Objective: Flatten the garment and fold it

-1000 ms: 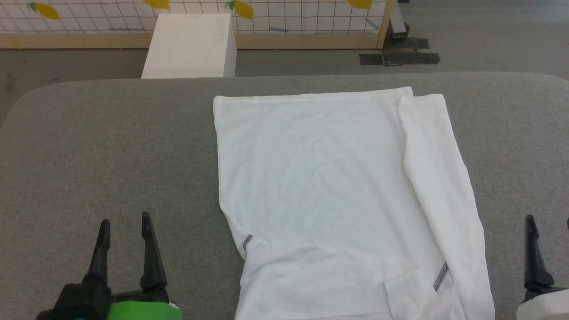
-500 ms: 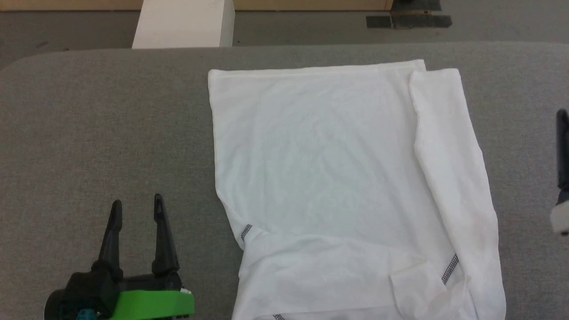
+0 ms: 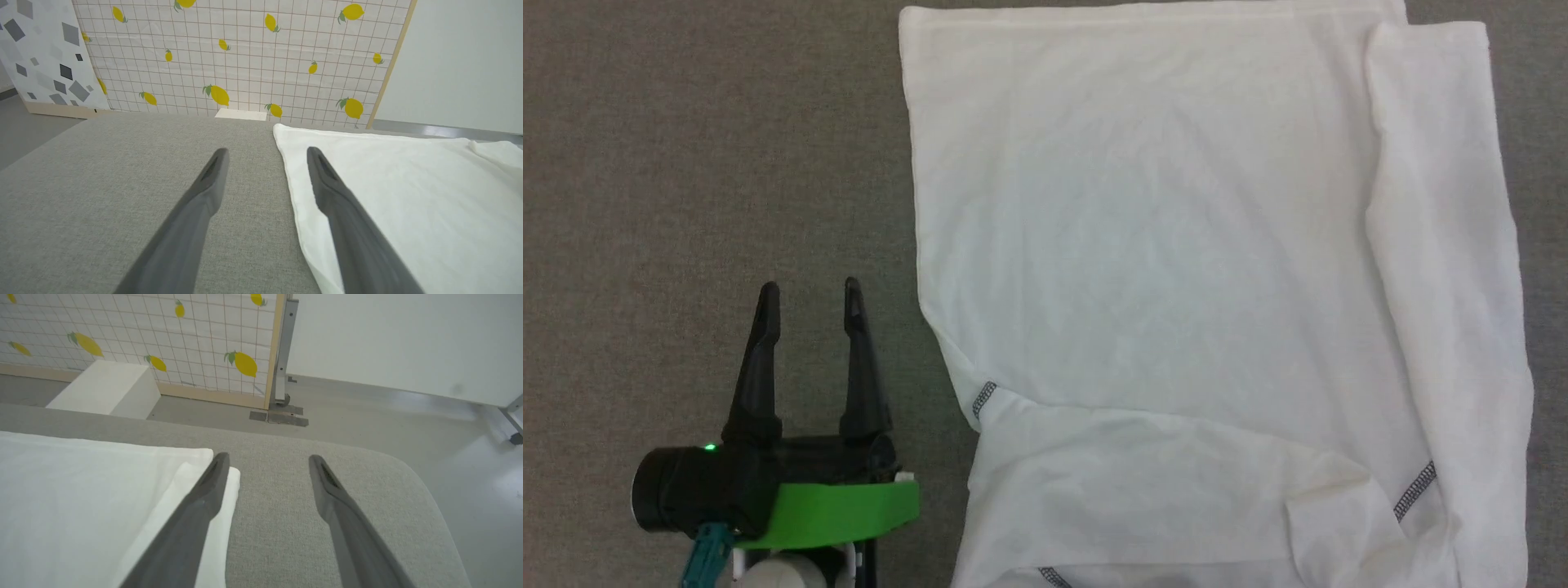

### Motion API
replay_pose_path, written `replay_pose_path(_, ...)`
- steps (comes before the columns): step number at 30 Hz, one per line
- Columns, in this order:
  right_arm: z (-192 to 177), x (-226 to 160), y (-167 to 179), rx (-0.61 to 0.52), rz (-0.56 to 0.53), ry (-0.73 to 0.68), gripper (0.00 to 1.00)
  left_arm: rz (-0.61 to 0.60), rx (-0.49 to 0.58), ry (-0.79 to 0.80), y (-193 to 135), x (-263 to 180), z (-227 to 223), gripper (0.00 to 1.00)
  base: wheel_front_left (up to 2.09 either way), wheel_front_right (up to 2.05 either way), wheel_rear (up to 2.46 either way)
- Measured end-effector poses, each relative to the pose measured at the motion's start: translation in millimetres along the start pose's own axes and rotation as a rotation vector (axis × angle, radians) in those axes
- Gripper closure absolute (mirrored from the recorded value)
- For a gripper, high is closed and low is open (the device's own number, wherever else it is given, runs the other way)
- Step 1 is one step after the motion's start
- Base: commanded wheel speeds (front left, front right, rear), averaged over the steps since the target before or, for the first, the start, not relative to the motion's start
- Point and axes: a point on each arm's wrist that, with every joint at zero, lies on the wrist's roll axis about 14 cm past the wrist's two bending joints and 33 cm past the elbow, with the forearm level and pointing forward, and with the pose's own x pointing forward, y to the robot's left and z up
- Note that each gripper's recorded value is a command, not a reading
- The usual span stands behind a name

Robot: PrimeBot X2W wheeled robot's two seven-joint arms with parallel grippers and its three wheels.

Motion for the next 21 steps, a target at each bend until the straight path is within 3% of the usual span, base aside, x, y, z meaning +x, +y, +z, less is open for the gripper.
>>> replay_pose_path(15, -114, 70, 36, -0.024, 0.068, 0.327, 0.0, 0.066, 0.048, 0.076, 20, 3, -29, 0.0, 0.0, 0.0, 0.0)
replay_pose_path(16, -119, 72, 37, -0.024, 0.067, 0.34, 0.07, 0.069, 0.05, 0.079, 21, 3, -30, 0.0, 0.0, 0.0, 0.0)
replay_pose_path(17, -126, 74, 38, -0.025, 0.065, 0.357, 0.3, 0.07, 0.053, 0.083, 22, 3, -31, 0.0, 0.0, 0.0, 0.0)
replay_pose_path(18, -131, 76, 39, -0.023, 0.065, 0.367, 0.6, 0.075, 0.056, 0.087, 24, 2, -32, 0.0, 0.0, 0.0, 0.0)
replay_pose_path(19, -135, 78, 40, -0.017, 0.065, 0.372, 1.0, 0.08, 0.059, 0.094, 25, 1, -34, 0.0, 0.0, 0.0, 0.0)
replay_pose_path(21, -137, 82, 43, -0.005, 0.066, 0.369, 1.0, 0.083, 0.063, 0.101, 27, 1, -36, 0.0, 0.0, 0.0, 0.0)
